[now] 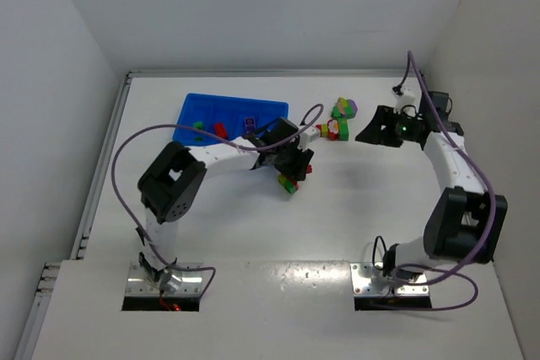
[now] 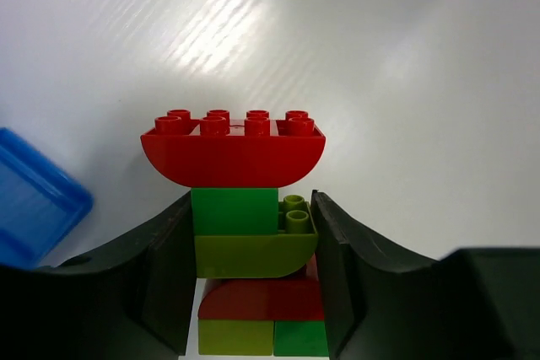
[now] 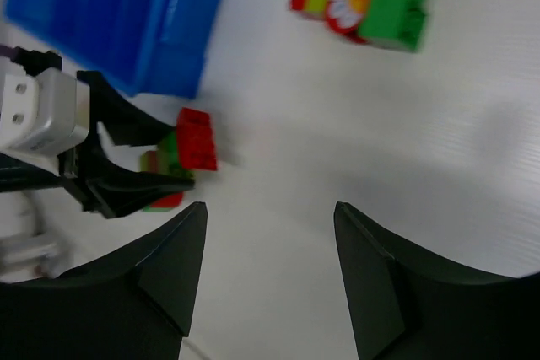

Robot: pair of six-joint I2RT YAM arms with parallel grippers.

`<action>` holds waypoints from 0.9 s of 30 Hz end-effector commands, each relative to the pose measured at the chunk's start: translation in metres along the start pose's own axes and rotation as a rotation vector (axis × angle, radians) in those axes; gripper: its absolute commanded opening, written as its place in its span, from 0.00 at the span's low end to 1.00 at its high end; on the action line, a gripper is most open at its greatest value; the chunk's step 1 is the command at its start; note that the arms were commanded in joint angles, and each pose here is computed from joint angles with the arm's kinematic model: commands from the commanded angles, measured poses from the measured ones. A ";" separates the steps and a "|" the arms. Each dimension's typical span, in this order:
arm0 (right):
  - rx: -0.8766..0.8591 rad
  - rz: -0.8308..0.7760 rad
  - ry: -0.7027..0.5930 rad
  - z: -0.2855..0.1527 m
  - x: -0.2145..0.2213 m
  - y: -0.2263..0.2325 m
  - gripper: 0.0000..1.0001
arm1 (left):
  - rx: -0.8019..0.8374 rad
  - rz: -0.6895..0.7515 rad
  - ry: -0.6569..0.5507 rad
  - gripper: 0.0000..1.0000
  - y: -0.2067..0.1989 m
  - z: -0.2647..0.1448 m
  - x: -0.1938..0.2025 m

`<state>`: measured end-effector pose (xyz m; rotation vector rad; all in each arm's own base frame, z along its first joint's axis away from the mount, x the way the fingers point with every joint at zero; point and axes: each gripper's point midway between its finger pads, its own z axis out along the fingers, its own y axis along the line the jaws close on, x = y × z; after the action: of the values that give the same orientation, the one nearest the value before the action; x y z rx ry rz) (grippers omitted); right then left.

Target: Sort the legos into containers by color

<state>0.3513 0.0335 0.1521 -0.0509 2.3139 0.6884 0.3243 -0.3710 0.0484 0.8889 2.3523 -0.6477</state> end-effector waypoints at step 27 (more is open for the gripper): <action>-0.705 0.039 0.454 0.083 0.057 0.153 0.68 | -0.030 0.439 -0.383 0.04 -0.035 -0.109 -0.054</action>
<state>0.3174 0.2137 0.1299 -0.4711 2.3957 1.6713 0.2944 -0.3465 0.1292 1.1513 1.8800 -0.5308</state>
